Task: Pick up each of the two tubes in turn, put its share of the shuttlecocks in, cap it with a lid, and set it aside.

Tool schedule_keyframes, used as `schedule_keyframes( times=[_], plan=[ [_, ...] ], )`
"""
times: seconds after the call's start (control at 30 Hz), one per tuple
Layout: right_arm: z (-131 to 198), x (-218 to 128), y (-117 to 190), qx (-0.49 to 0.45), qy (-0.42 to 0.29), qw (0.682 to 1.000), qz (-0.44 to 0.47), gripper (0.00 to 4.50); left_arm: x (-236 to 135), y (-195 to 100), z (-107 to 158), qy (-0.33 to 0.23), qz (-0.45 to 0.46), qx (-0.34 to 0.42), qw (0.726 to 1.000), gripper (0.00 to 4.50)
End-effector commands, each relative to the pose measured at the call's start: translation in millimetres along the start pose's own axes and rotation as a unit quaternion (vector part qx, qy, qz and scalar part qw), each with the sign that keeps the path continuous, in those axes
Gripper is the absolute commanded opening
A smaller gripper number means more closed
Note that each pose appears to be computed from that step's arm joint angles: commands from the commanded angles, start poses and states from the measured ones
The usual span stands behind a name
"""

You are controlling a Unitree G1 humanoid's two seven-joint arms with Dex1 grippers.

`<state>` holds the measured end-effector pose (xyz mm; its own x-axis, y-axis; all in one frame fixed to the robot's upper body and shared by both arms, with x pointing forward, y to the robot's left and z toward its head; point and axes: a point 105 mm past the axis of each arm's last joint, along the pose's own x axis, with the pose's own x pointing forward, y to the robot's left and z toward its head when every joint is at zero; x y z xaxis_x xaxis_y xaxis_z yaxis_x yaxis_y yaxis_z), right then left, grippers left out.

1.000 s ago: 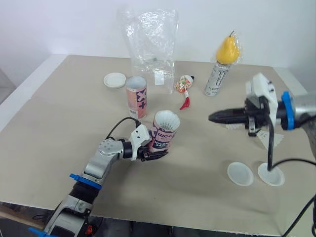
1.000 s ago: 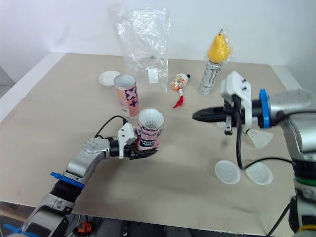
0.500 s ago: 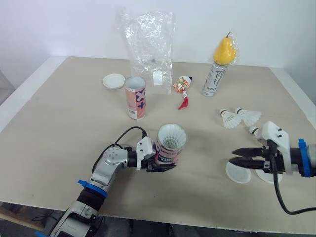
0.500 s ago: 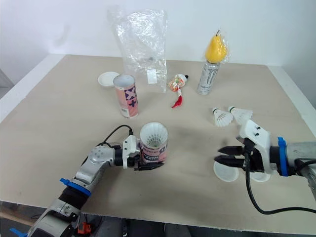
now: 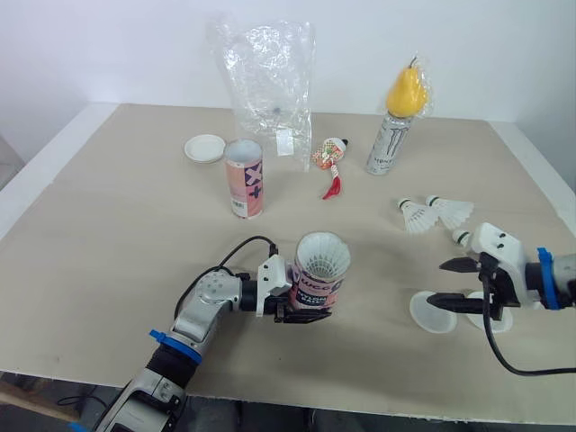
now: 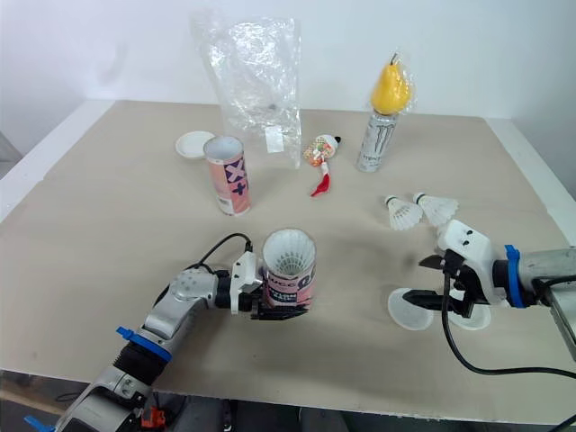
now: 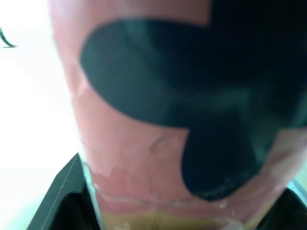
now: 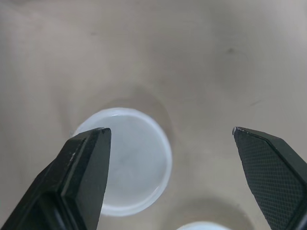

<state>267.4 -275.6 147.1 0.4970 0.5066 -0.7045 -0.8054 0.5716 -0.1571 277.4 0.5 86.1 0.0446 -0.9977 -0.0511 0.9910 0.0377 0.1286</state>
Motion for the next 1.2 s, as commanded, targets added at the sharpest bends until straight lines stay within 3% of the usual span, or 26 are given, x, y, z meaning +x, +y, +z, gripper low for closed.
schedule_keyframes(
  times=[0.03,0.37,0.47,0.73,1.0,1.2],
  plan=[
    [-0.3,3.2,-2.1,-0.009,0.005,1.0,0.006,4.35,3.1,3.0,3.7,0.0,0.007,0.01,1.0,2.99],
    [-16.1,15.8,-1.4,-0.013,0.033,0.999,0.033,4.35,4.3,5.8,3.8,0.009,0.012,0.02,1.0,2.99],
    [-16.3,18.4,-5.7,-0.03,0.028,0.999,0.031,3.45,4.4,5.9,3.3,0.011,0.013,0.02,1.0,2.99],
    [-20.9,20.6,-2.5,-0.029,0.032,0.998,0.051,0.19,5.4,6.9,4.3,0.008,0.018,0.015,1.0,2.99],
    [-17.4,17.0,0.6,-0.043,0.027,0.997,0.058,0.07,4.5,6.2,2.0,0.013,0.017,0.015,1.0,2.99],
    [51.5,-7.0,17.1,-0.096,-0.085,0.988,0.091,0.07,0.8,10.0,-1.5,0.024,0.018,0.011,0.999,2.99]
  ],
)
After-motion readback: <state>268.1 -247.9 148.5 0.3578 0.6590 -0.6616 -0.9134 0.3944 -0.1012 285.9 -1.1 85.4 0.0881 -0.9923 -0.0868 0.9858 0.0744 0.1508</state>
